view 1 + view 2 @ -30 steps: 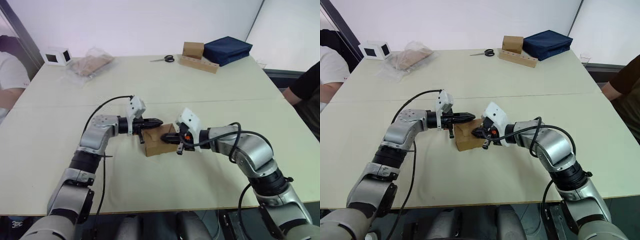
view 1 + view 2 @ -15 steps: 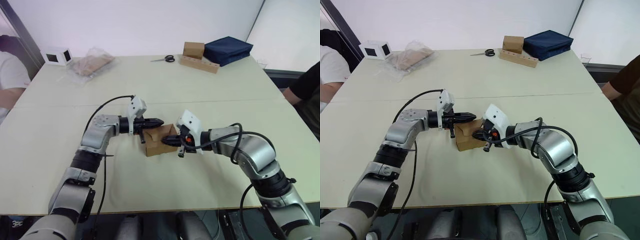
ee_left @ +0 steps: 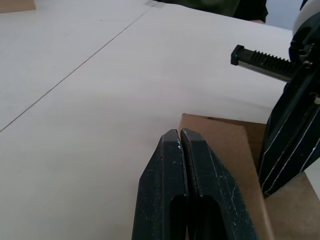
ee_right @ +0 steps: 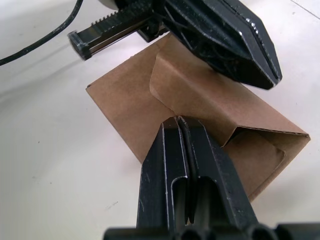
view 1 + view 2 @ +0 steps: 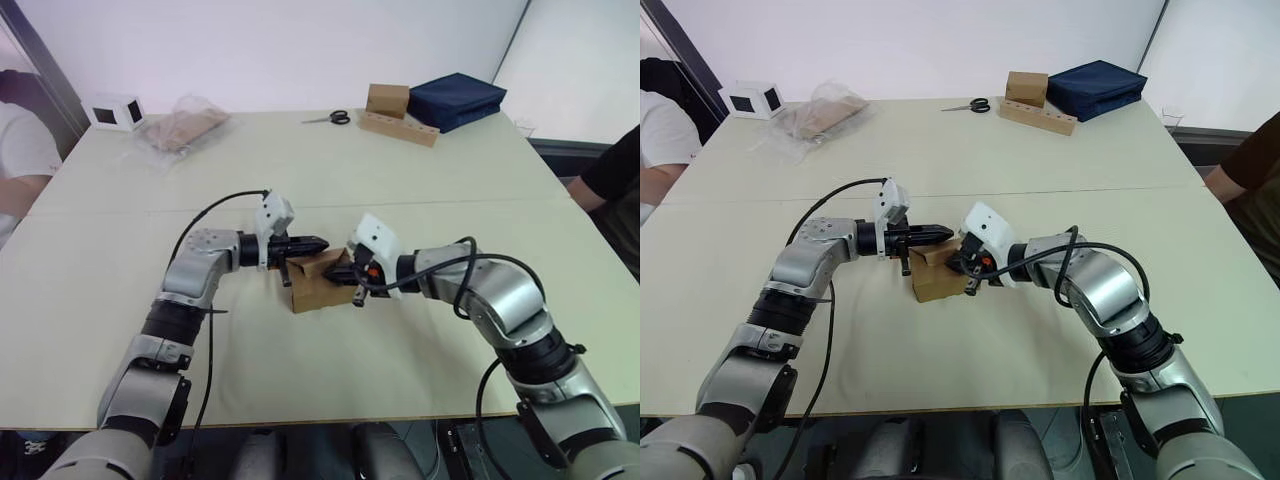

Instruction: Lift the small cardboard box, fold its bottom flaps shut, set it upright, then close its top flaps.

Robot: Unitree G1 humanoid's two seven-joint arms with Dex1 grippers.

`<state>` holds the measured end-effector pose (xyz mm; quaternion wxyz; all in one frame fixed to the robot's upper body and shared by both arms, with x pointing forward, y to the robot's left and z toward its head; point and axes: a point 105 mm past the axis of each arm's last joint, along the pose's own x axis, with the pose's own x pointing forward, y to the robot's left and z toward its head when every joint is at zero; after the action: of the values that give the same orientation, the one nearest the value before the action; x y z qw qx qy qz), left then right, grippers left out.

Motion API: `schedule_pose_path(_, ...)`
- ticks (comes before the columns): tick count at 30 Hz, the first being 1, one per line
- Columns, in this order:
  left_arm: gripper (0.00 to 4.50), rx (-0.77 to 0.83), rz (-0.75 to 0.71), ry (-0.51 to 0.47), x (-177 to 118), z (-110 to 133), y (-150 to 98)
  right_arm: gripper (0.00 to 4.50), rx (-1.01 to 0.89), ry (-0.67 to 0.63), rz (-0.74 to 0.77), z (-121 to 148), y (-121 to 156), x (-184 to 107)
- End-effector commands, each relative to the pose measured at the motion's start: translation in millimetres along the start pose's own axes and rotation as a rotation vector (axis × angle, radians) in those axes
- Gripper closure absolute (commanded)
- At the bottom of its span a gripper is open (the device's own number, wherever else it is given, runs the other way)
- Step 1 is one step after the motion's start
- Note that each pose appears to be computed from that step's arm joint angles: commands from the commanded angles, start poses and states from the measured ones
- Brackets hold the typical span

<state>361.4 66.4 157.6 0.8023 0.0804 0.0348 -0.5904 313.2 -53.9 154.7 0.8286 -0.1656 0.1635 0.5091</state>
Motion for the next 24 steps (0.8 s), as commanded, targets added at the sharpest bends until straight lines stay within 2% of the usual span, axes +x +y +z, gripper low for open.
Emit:
schedule_pose_path(1, 4.46, 0.025, -0.043, -0.016, -1, 6, -8, 4.50, -0.007, -0.005, -0.011, 3, -1, 1)
schedule_pose_path(9, 4.46, 0.028, -0.054, 0.015, -7, -1, -14, 4.50, 0.002, -0.008, -0.025, 1, -3, 1)
schedule_pose_path(24, 4.46, 0.025, -0.007, -0.002, -13, 7, -1, 4.50, 0.006, -0.015, -0.037, 0, -4, 5)
